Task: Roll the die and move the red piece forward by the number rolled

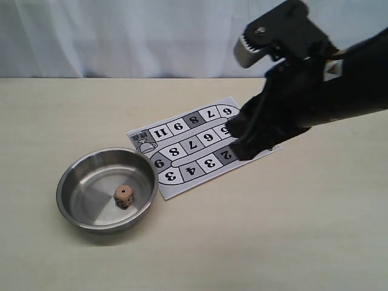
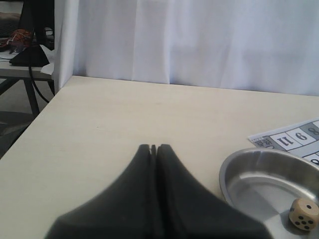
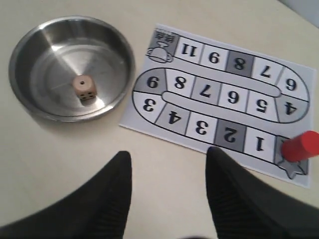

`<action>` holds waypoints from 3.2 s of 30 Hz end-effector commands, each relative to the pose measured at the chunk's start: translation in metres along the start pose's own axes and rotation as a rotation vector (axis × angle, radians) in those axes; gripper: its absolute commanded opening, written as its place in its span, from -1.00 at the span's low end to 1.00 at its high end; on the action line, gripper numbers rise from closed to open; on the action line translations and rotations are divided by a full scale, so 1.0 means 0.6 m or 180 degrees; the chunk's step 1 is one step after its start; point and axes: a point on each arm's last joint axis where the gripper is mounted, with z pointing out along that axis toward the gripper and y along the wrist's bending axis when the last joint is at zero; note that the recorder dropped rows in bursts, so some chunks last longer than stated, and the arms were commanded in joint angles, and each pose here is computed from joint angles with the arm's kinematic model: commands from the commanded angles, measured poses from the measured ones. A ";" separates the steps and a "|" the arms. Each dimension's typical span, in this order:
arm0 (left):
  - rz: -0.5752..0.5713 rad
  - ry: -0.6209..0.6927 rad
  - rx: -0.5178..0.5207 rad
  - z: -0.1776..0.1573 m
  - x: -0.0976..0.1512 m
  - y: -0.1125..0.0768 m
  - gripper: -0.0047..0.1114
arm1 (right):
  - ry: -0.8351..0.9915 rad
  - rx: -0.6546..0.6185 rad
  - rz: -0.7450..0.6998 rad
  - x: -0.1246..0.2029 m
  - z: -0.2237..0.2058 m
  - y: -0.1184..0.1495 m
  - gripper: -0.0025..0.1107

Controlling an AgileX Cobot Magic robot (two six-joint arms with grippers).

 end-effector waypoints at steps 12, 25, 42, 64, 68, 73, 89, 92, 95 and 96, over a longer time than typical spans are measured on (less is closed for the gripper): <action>0.0003 -0.0056 0.0005 -0.001 -0.005 0.000 -0.92 | 0.0399 -0.0513 -0.0344 -0.094 0.163 0.096 0.04; 0.0010 -0.0056 0.0003 -0.001 -0.005 0.000 -0.92 | 0.0477 -0.0629 -0.0521 -0.082 0.291 0.155 0.09; 0.0004 -0.0056 0.0004 -0.001 -0.005 0.000 -0.92 | 0.0289 -0.0538 -0.0519 -0.052 0.382 0.164 0.26; 0.0004 -0.0056 0.0004 -0.001 -0.005 0.000 -0.92 | 0.0505 -0.0505 -0.0438 -0.016 0.427 0.152 0.26; 0.0004 -0.0056 0.0004 -0.001 -0.005 0.000 -0.92 | 0.0525 -0.0506 -0.0439 -0.011 0.433 0.152 0.24; 0.0004 -0.0056 0.0004 -0.001 -0.005 0.000 -0.92 | 0.0445 -0.0491 -0.0434 -0.017 0.431 0.152 -0.19; 0.0010 -0.0056 0.0003 -0.001 -0.005 0.000 -0.92 | -0.0057 -0.0381 -0.0310 -0.118 0.263 0.102 -0.88; 0.0003 -0.0056 0.0004 -0.001 -0.005 0.000 -0.92 | 0.0024 -0.0269 -0.0052 -0.118 0.243 0.057 -0.88; 0.0003 -0.0056 0.0004 -0.001 -0.005 0.000 -0.92 | 0.0205 -0.0138 0.0158 -0.105 0.231 0.001 -0.88; 0.0003 -0.0056 0.0004 -0.001 -0.005 0.000 -0.92 | 0.0314 -0.0099 0.0232 -0.097 0.230 -0.019 -0.88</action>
